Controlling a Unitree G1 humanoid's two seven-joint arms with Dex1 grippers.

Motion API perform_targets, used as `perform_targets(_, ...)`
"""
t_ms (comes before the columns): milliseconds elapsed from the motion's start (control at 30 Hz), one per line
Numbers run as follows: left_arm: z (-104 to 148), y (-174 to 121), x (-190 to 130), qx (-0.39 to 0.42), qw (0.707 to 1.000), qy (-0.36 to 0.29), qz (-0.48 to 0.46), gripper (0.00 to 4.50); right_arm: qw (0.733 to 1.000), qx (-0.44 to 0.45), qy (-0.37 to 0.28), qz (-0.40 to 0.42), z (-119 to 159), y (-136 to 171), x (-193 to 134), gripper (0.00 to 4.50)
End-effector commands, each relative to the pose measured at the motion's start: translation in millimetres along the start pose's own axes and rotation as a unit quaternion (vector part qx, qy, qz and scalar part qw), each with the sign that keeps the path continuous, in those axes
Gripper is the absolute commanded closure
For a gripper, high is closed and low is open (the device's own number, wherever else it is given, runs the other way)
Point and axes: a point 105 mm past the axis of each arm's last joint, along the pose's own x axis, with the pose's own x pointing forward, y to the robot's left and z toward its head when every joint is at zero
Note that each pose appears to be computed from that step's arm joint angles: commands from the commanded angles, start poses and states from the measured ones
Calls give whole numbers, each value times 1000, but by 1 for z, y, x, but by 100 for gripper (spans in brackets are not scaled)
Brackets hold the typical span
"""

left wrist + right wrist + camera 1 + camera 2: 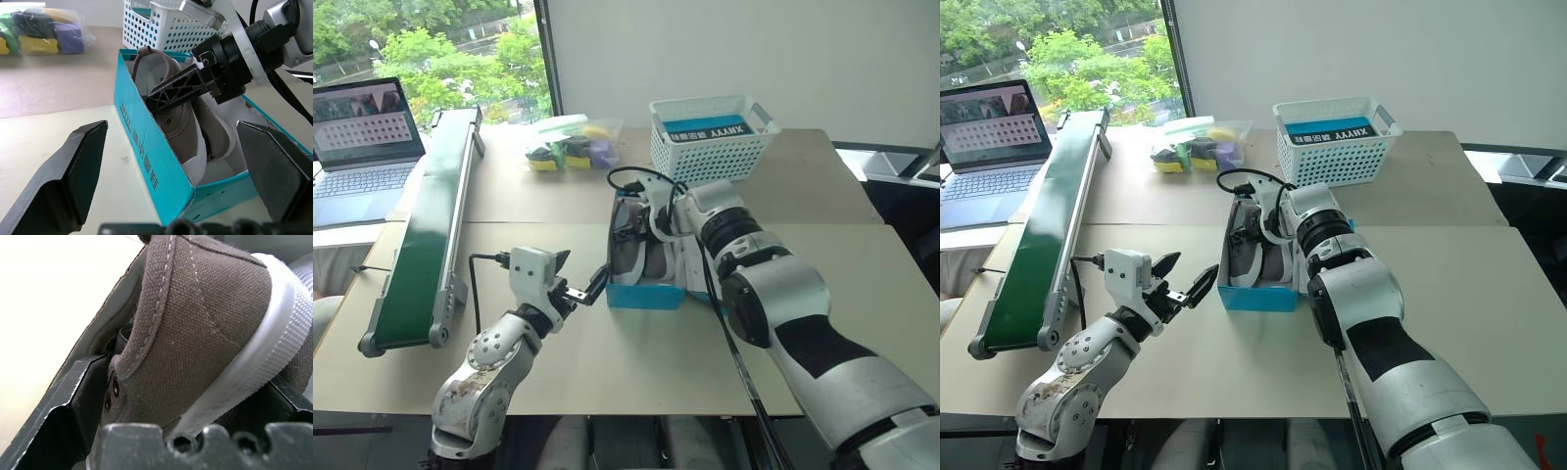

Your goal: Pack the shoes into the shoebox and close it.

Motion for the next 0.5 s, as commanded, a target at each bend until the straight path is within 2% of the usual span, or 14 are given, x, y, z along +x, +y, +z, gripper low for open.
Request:
perform_targets(33,7,-5,-2,8,1000,-17,-6,0,998,-50,-23,-9,19,0,-9,5)
perform_targets(133,7,-4,-3,9,1000,-16,-5,0,997,-66,-44,-4,35,1,-18,5)
perform_targets(267,6,-2,-3,8,1000,-15,-2,0,991,-89,-96,-1,69,1,-44,5)
perform_targets(500,7,-2,-2,9,1000,-14,-5,0,990,-82,-115,-13,74,-6,-52,5)
